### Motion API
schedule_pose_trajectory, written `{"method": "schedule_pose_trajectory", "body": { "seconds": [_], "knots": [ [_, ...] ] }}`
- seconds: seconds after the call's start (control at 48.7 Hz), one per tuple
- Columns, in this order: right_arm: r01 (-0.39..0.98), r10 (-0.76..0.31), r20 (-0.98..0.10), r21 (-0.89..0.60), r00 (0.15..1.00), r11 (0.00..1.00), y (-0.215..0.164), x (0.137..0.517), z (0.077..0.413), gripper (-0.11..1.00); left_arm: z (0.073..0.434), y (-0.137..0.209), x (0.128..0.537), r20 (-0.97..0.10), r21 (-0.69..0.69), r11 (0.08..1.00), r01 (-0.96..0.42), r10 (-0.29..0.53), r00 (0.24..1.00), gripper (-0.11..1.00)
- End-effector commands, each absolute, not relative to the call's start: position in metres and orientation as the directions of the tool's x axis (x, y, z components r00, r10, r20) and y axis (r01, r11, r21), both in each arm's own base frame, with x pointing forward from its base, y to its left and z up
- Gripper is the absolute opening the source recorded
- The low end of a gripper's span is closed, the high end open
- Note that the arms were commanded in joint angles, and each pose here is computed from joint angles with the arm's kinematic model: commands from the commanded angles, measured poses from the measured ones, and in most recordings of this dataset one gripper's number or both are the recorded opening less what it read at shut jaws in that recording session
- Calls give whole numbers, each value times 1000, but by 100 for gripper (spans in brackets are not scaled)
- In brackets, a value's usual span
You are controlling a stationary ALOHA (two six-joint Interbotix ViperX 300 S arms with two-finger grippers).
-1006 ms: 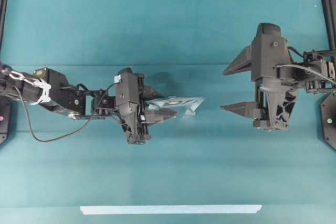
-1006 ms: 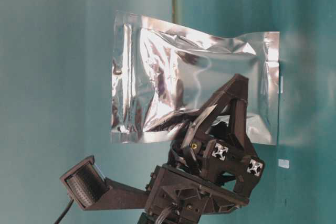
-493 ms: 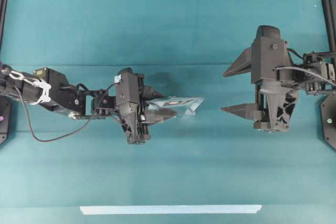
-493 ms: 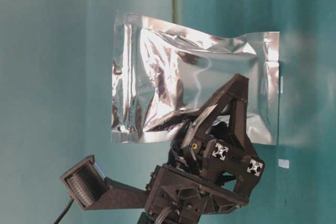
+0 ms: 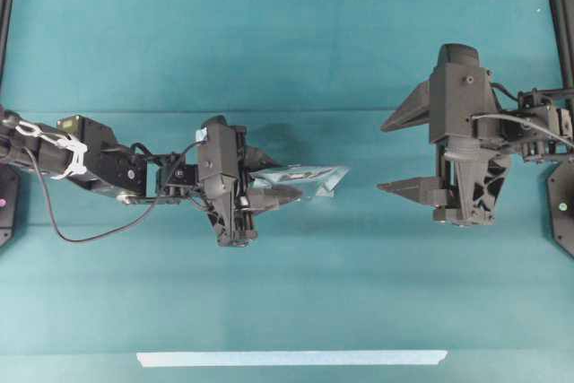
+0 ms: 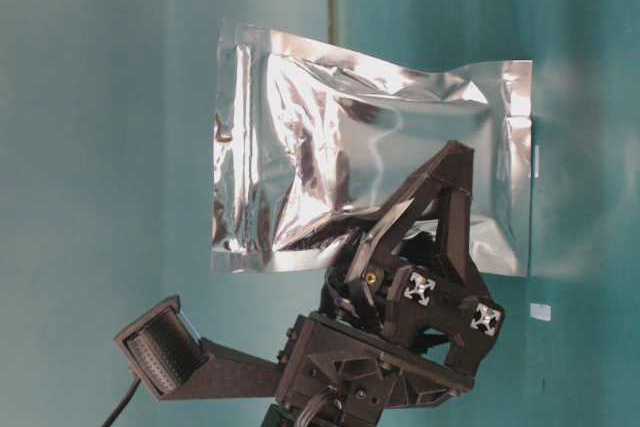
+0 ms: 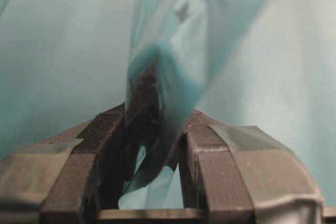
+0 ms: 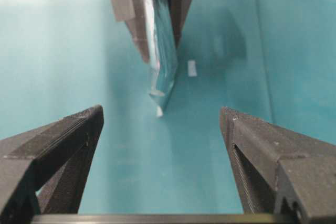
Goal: Hand over the silver zip bag and make it stand upright.
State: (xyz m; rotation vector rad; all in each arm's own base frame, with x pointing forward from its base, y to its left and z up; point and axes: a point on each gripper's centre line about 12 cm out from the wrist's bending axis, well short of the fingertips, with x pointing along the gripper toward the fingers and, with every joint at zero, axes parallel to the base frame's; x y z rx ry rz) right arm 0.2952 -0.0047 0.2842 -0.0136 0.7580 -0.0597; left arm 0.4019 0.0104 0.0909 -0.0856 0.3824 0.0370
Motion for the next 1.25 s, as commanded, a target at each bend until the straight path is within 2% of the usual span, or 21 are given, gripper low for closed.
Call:
{"method": "schedule_pose_trajectory", "body": {
  "seconds": [0.0, 1.232],
  "knots": [
    [52, -57, -672, -28, 738, 998, -4, 296, 290, 90, 95, 9, 404, -364, -75, 996, -46, 16, 931, 29],
    [48, -55, -673, -29, 737, 998, -3, 295, 290, 90, 94, 8, 403, -371, -75, 996, -45, 14, 928, 29]
  ]
}}
